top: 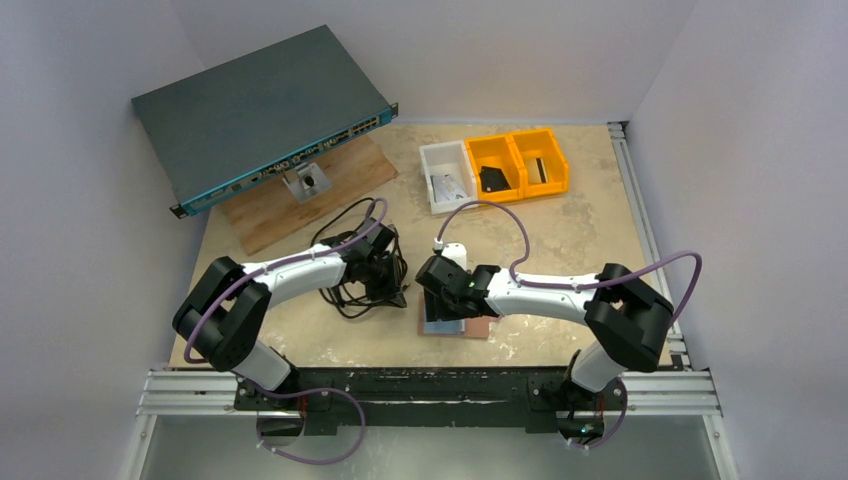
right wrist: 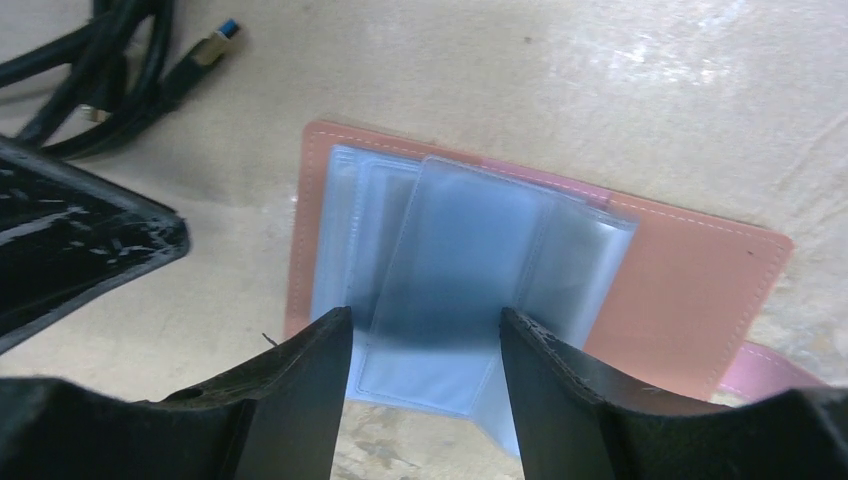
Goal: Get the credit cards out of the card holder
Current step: Open the card holder at the center of the board.
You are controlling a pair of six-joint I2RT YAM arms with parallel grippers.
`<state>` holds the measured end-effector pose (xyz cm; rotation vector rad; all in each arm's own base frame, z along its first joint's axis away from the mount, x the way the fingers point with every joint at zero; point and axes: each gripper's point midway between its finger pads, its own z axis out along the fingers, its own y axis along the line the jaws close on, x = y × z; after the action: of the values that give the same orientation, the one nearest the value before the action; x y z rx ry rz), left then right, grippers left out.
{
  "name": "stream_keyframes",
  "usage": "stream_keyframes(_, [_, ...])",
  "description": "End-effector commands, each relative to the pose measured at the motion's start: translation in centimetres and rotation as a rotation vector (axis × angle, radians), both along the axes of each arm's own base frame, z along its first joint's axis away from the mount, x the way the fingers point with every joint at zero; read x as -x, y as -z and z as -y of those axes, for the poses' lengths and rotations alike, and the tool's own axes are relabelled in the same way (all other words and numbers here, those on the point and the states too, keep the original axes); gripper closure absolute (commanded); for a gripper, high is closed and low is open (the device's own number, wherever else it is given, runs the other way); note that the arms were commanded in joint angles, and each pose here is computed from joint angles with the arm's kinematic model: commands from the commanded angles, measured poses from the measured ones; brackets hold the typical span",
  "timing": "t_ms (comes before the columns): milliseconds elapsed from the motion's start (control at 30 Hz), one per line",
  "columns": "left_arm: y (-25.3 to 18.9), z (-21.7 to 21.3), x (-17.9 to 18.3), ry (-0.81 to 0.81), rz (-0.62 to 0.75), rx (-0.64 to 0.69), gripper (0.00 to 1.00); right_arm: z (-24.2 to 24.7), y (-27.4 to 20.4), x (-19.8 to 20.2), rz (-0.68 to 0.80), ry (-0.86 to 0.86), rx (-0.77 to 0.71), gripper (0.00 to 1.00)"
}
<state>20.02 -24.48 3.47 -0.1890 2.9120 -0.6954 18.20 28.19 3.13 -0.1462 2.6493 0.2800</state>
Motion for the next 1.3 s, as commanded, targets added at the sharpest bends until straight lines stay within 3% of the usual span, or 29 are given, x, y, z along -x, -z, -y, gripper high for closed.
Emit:
stream_keyframes(0, [-1.4,1.0,-0.9,0.008,0.037,0.034,0.92,2.0,-1.1,-0.5,0.042,0.045,0.065,0.44])
stream_keyframes(167, [-1.2,1.0,-1.0,0.007,0.033,0.03,0.92,1.7,-2.7,-1.0,0.071,0.041,0.046,0.43])
stream_keyframes(567, [-1.3,1.3,-1.1,0.017,0.029,0.031,0.92,2.4,1.0,0.4,-0.005,0.034,0.055,0.47])
stream_keyframes(1000, [-2.2,2.3,-0.3,0.042,0.044,0.051,0.92,-1.6,-0.4,1.2,-0.023,-0.075,-0.18,0.83])
stream_keyframes(1267, [-2.5,4.9,0.8,0.085,0.043,0.06,0.92,-2.8,-2.3,1.1,0.002,-0.104,-0.264,0.92])
